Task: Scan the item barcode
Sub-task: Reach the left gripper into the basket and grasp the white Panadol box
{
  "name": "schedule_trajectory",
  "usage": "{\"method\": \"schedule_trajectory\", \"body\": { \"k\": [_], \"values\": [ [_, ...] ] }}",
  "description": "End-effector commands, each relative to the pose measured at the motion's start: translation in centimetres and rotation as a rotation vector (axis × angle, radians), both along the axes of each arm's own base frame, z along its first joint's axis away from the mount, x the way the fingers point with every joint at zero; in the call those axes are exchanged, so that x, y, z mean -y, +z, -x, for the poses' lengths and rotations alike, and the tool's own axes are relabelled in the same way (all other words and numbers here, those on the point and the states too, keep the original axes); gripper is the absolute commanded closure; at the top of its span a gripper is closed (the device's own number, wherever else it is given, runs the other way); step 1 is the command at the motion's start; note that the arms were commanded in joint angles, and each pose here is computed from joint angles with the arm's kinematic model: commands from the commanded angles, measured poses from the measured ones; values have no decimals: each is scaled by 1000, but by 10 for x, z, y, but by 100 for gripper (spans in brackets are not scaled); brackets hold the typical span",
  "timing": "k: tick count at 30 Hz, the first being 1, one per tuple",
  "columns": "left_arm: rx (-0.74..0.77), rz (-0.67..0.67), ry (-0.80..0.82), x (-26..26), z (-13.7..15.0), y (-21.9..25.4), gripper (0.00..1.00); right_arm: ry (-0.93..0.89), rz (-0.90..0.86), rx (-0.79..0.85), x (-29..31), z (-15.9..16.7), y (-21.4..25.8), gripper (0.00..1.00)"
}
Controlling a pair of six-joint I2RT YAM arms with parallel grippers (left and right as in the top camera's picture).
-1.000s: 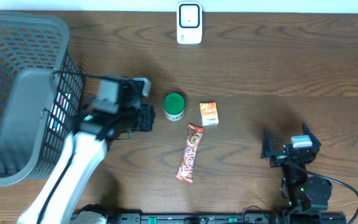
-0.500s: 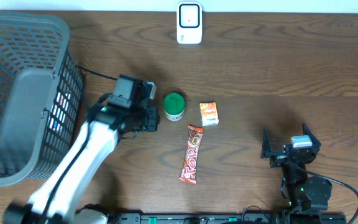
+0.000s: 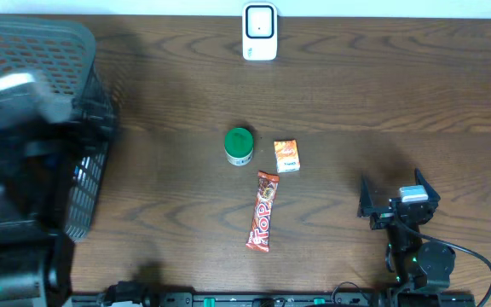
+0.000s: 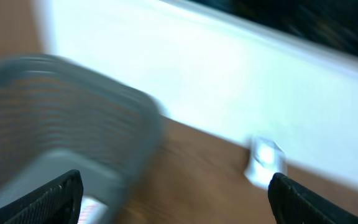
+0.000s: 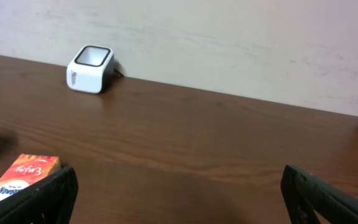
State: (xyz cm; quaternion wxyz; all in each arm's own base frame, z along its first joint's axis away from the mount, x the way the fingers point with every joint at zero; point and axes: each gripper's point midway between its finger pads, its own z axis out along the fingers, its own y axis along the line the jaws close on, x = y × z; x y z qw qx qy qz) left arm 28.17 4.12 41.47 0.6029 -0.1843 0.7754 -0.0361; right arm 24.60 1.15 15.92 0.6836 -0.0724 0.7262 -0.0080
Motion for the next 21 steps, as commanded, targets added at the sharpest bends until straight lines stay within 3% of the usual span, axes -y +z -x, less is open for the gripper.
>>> {"method": "schedule_trajectory", "body": {
  "k": [1, 3, 8, 13, 14, 16, 21],
  "values": [
    [-46, 130, 292, -66, 0, -21, 11, 3, -11, -1, -1, 0, 0, 1],
    [-69, 223, 439, -103, 7, -37, 11, 3, -11, -1, -1, 0, 0, 1],
    [-221, 368, 606, -165, 16, -94, 11, 3, -11, -1, -1, 0, 0, 1],
    [-462, 489, 712, -188, 35, -161, 10, 3, -11, -1, -1, 0, 0, 1],
    [-481, 502, 712, -190, 34, -168, 5, 3, -11, -1, -1, 0, 0, 1],
    [-566, 386, 597, -198, 23, -181, 5, 3, -11, -1, -1, 0, 0, 1],
    [-692, 20, 119, -187, -9, -197, 4, 3, -11, -1, -1, 0, 0, 1]
  ]
}}
